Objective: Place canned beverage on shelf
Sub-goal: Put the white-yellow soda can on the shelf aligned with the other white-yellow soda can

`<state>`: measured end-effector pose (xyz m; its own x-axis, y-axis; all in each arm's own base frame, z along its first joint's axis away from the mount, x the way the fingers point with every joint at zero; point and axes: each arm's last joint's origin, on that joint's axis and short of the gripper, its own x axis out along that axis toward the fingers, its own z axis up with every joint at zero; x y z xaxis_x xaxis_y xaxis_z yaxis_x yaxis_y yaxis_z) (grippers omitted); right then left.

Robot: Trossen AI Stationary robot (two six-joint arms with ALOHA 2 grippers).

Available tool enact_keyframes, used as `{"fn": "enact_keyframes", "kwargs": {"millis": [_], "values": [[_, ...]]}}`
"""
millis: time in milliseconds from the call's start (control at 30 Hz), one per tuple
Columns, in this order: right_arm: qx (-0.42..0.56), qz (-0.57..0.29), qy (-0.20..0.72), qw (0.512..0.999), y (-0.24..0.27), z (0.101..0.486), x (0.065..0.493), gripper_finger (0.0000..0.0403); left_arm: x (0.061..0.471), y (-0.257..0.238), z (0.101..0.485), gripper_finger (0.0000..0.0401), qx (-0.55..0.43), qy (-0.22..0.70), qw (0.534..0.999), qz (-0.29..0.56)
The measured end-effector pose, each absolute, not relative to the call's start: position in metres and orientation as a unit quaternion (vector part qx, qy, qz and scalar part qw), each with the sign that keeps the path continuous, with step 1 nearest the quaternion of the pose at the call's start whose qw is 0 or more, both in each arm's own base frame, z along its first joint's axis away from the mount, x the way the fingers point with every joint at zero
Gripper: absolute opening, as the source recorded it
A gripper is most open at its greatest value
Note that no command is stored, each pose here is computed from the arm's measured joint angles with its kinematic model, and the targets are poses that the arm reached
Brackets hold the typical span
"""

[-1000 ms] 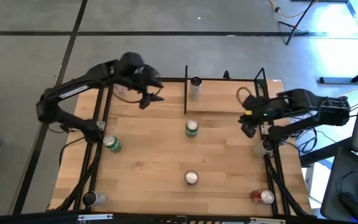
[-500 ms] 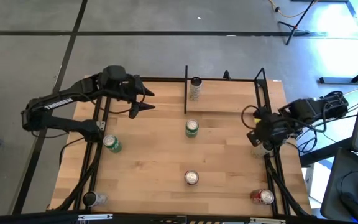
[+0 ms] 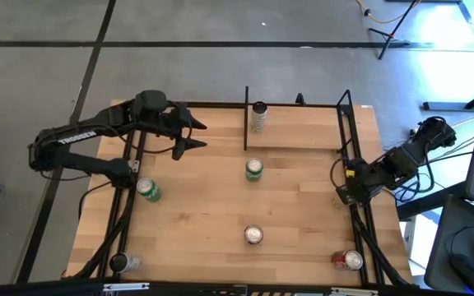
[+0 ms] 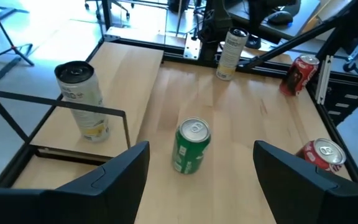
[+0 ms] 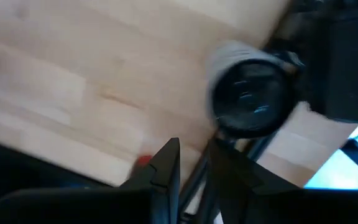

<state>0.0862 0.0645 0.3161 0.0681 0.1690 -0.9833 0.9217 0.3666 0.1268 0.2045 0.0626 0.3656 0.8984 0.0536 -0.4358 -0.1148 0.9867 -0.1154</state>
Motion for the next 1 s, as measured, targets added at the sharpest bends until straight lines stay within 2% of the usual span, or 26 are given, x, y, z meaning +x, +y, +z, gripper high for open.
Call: {"fn": "enact_keyframes", "kwargs": {"millis": [167,400,800,900,1000], "values": [[0.503,-0.342,0.568,0.555,0.050,0.308,0.066,0.0076,0.206,0.060,0.367,0.0273,-0.064,0.215,0.973,0.048],[0.544,-0.311,0.540,0.563,0.035,0.313,0.046,0.0076,0.206,0.060,0.367,0.0273,-0.068,0.213,0.974,0.049],[0.504,-0.294,0.486,0.651,0.026,0.315,0.043,0.0077,0.207,0.062,0.368,0.0273,-0.060,0.208,0.973,0.074],[0.500,-0.289,0.490,0.653,0.027,0.315,0.043,0.0091,0.207,0.062,0.368,0.0273,-0.060,0.208,0.973,0.074],[0.501,-0.286,0.496,0.649,0.027,0.315,0.043,0.0127,0.207,0.062,0.368,0.0273,-0.063,0.208,0.973,0.074]]}}
